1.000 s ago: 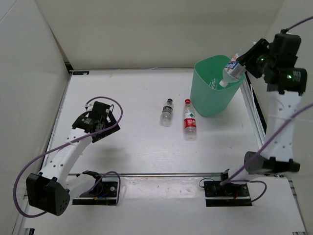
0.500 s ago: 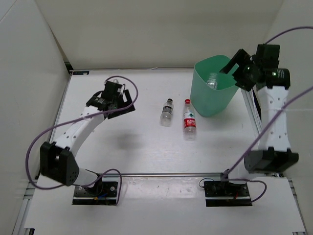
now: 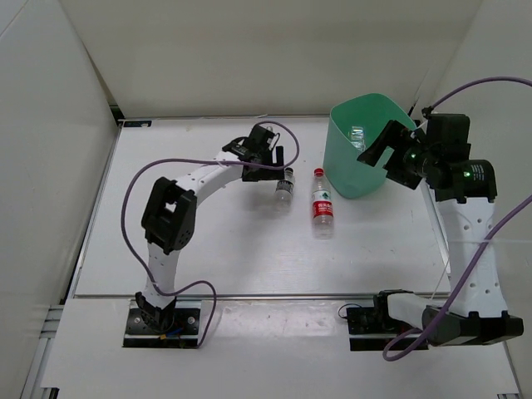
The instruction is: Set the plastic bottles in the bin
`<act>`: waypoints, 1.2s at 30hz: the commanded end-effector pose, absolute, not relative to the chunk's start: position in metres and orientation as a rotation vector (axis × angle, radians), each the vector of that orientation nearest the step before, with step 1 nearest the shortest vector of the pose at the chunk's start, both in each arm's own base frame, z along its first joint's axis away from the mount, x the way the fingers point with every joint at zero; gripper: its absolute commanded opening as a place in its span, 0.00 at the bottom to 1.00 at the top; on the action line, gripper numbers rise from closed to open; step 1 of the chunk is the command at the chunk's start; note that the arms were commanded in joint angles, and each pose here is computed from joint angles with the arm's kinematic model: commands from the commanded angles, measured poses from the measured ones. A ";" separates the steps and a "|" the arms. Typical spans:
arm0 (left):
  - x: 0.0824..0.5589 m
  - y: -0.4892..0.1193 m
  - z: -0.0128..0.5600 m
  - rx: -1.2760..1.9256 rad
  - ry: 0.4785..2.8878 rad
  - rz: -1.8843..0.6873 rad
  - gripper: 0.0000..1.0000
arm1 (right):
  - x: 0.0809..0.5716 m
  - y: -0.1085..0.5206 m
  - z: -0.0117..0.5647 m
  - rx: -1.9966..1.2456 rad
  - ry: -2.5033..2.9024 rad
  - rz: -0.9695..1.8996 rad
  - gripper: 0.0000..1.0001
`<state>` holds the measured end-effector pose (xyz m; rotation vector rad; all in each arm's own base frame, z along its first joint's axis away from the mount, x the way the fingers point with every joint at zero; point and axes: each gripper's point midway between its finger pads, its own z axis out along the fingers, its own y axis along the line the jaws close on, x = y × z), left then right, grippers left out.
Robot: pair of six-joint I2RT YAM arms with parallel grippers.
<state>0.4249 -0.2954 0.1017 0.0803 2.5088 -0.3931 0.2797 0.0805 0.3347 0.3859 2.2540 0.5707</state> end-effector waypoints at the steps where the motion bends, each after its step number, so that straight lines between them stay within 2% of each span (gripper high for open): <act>1: 0.436 -0.314 0.119 0.117 2.456 -0.448 0.94 | 0.257 0.086 0.345 0.333 2.246 0.608 1.00; 7: 0.448 -0.347 0.092 0.183 2.480 -0.499 0.94 | 0.230 0.088 0.346 0.293 2.226 0.638 1.00; 9: 0.448 -0.358 0.082 0.221 2.489 -0.521 0.90 | 0.229 0.081 0.341 0.306 2.238 0.585 1.00; 13: 0.442 -0.366 0.063 0.251 2.536 -0.567 0.75 | 0.224 0.075 0.348 0.278 2.233 0.537 1.00; 14: 0.440 -0.368 0.064 0.258 2.539 -0.585 0.65 | 0.225 0.073 0.347 0.283 2.232 0.525 1.00; 17: 0.432 -0.368 0.051 0.271 2.576 -0.599 0.51 | 0.225 0.068 0.340 0.307 2.249 0.487 1.00; 18: 0.432 -0.368 0.051 0.271 2.576 -0.599 0.43 | 0.226 0.064 0.336 0.333 2.257 0.464 1.00; 20: 0.430 -0.366 0.047 0.271 2.586 -0.593 0.41 | 0.227 0.062 0.327 0.361 2.285 0.443 1.00; 23: 0.445 -0.374 0.081 0.264 2.503 -0.621 0.26 | 0.228 0.058 0.327 0.382 2.280 0.425 1.00; 25: 0.465 -0.365 0.115 0.199 2.431 -0.612 0.24 | 0.228 0.056 0.326 0.389 2.278 0.411 1.00; 30: 0.521 -0.346 0.264 0.035 2.070 -0.585 0.22 | 0.228 0.051 0.314 0.436 2.307 0.374 1.00; 33: 0.538 -0.344 0.344 0.003 1.867 -0.639 0.13 | 0.228 0.048 0.314 0.458 2.301 0.352 1.00; 36: 0.541 -0.353 0.396 -0.003 1.711 -0.782 0.11 | 0.229 0.044 0.311 0.475 2.305 0.334 1.00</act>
